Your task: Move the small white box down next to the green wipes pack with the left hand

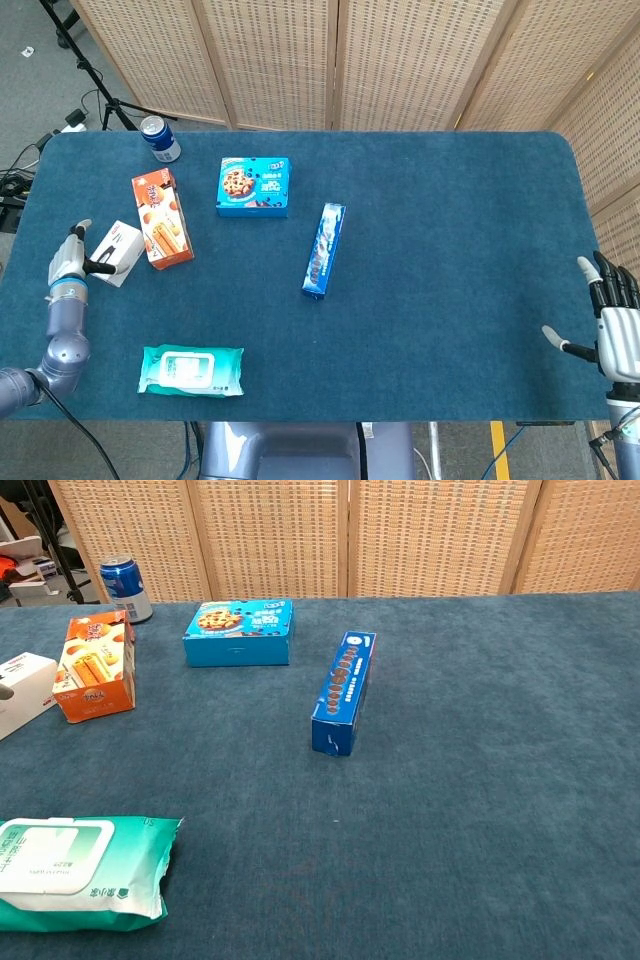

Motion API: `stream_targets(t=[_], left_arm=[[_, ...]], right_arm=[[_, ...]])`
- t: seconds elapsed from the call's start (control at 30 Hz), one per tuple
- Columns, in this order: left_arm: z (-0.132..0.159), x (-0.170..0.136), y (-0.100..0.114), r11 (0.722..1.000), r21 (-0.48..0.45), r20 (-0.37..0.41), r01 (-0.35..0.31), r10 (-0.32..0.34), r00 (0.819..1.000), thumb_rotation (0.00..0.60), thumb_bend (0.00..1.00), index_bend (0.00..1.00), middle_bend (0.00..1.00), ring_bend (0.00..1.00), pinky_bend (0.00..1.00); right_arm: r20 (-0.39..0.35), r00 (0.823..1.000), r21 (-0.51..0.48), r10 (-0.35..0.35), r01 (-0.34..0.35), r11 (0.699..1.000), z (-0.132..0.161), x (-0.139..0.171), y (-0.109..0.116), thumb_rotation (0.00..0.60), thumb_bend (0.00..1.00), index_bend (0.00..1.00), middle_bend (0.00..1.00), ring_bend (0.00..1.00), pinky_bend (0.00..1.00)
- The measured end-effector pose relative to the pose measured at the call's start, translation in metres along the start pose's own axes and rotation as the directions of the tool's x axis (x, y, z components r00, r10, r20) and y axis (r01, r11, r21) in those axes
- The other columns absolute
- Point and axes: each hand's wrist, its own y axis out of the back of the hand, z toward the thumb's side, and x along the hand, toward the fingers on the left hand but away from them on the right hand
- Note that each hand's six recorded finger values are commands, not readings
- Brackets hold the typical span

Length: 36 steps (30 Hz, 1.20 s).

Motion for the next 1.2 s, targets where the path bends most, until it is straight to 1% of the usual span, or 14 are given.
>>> stream_targets(t=[0.17,0.37,0.43,0.47,0.53,0.57,0.63,0.7,0.83,0.93,1.07,1.2], left_arm=[[0.000,0.000,-0.004,1.000,0.004,-0.010,0.004,-0.004,1.000,0.600,0.01,0.00,0.00,0.00,0.01],[0.001,0.007,-0.009,1.000,-0.018,-0.042,-0.008,0.007,0.999,0.600,0.08,0.00,0.00,0.00,0.14],[0.003,0.010,-0.012,1.000,-0.028,-0.045,-0.009,0.008,0.999,0.600,0.14,0.00,0.00,0.01,0.21],[0.004,0.011,-0.013,0.999,-0.031,-0.045,-0.009,0.008,0.999,0.600,0.15,0.01,0.00,0.03,0.23],[0.006,0.012,-0.016,1.000,-0.029,-0.044,-0.011,0.010,0.999,0.600,0.22,0.08,0.05,0.12,0.30],[0.006,0.013,-0.016,1.000,-0.028,-0.045,-0.014,0.012,0.999,0.600,0.23,0.10,0.07,0.15,0.32],[0.006,0.015,-0.018,0.999,-0.025,-0.048,-0.023,0.021,0.999,0.600,0.29,0.14,0.16,0.23,0.37],[0.004,0.016,-0.019,1.000,-0.015,-0.052,-0.027,0.026,0.998,0.600,0.33,0.18,0.22,0.27,0.40],[0.001,0.019,-0.019,0.999,0.003,-0.062,-0.033,0.033,0.998,0.600,0.38,0.31,0.30,0.33,0.43],[0.000,0.020,-0.016,0.999,0.005,-0.061,-0.044,0.044,0.997,0.600,0.38,0.33,0.32,0.34,0.44],[0.000,0.019,-0.008,0.998,0.002,-0.048,-0.060,0.060,0.997,0.600,0.39,0.34,0.32,0.34,0.45],[-0.001,0.014,0.006,0.995,0.012,-0.018,-0.094,0.094,0.995,0.600,0.39,0.34,0.32,0.34,0.45]], right_arm=[[0.000,1.000,-0.003,-0.002,0.002,1.000,0.000,0.000,0.001,0.600,0.00,0.00,0.00,0.00,0.00],[0.001,1.000,-0.007,-0.003,0.003,1.000,0.000,0.000,0.001,0.600,0.00,0.00,0.00,0.00,0.00],[0.001,1.000,-0.009,-0.003,0.003,1.000,0.000,0.000,0.002,0.600,0.00,0.00,0.00,0.00,0.00],[0.001,1.000,-0.010,-0.004,0.004,1.000,-0.001,0.000,0.002,0.600,0.00,0.00,0.00,0.00,0.00],[0.002,1.000,-0.012,-0.005,0.005,1.000,-0.001,0.000,0.002,0.600,0.00,0.00,0.00,0.00,0.00],[0.002,1.000,-0.013,-0.005,0.005,1.000,-0.001,0.000,0.002,0.600,0.00,0.00,0.00,0.00,0.00],[0.004,1.000,-0.014,-0.007,0.007,1.000,-0.002,0.000,0.003,0.600,0.00,0.00,0.00,0.00,0.00],[0.004,1.000,-0.016,-0.007,0.007,1.000,-0.002,0.000,0.003,0.600,0.00,0.00,0.00,0.00,0.00],[0.003,1.000,-0.017,-0.004,0.005,1.000,-0.002,0.000,0.003,0.600,0.00,0.00,0.00,0.00,0.00],[0.002,1.000,-0.018,-0.006,0.006,1.000,-0.002,0.000,0.003,0.600,0.00,0.00,0.00,0.00,0.00],[0.001,1.000,-0.020,-0.006,0.006,1.000,-0.001,0.000,0.004,0.600,0.00,0.00,0.00,0.00,0.00],[-0.001,1.000,-0.020,-0.006,0.006,1.000,0.000,0.001,0.004,0.600,0.00,0.00,0.00,0.00,0.00]])
